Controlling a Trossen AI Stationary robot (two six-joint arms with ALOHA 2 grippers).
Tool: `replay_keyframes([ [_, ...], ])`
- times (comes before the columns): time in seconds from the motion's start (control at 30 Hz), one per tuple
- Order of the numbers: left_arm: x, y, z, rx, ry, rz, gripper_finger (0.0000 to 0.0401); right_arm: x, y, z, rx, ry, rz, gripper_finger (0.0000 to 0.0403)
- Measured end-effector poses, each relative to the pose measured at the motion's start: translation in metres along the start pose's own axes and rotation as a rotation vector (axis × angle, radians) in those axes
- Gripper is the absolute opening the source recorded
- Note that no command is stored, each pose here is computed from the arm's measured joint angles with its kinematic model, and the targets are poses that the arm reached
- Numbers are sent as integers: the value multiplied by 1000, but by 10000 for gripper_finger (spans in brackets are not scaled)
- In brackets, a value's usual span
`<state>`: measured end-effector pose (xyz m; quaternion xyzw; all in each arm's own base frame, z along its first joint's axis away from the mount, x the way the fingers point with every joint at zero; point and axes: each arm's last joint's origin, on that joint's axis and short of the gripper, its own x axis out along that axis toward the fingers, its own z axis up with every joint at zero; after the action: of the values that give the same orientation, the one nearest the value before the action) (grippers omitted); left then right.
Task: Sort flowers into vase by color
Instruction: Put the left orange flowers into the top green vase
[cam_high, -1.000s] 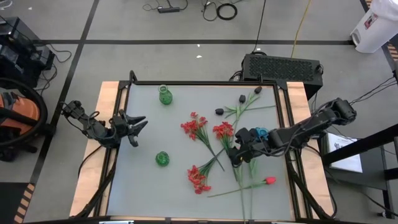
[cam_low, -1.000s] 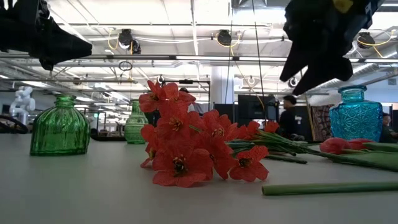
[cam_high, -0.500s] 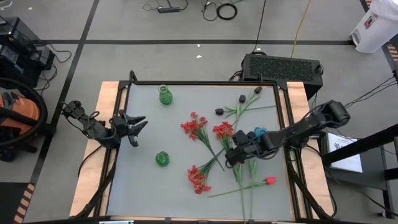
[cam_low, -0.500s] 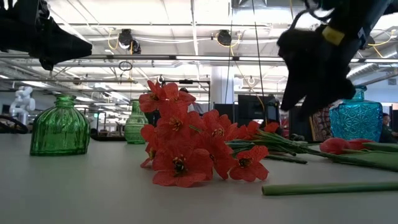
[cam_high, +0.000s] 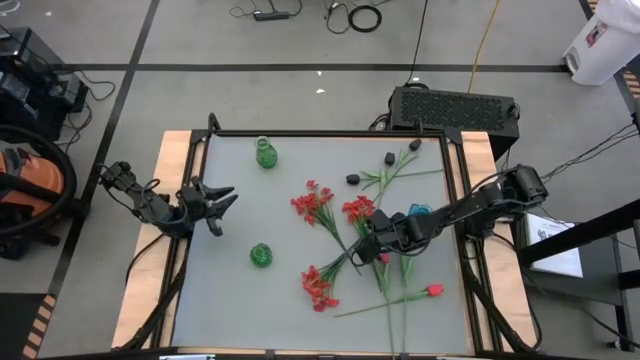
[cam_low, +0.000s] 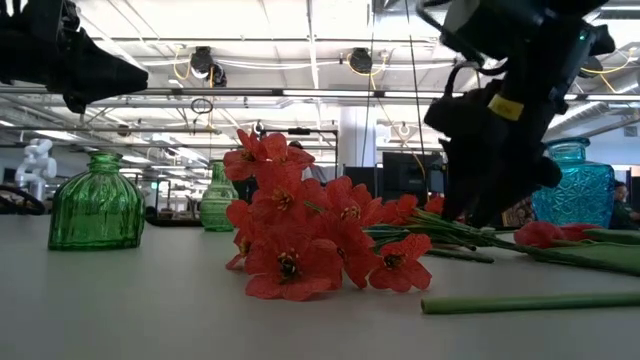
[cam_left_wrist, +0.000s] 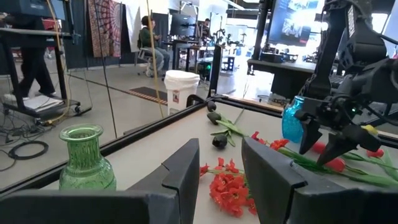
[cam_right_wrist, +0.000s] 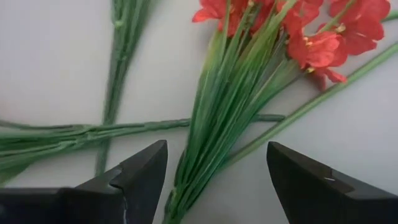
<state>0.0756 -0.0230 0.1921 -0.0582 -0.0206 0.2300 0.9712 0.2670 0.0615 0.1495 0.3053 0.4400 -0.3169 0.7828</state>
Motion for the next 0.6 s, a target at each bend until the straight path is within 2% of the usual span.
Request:
replay_keyframes([
  [0.27,0,0,-2,19,10,1,128,5,-4,10,33,-12,-12,267],
  [0.6,0,0,-2,19,10,1,128,5,1,14,37,-26,55,267],
])
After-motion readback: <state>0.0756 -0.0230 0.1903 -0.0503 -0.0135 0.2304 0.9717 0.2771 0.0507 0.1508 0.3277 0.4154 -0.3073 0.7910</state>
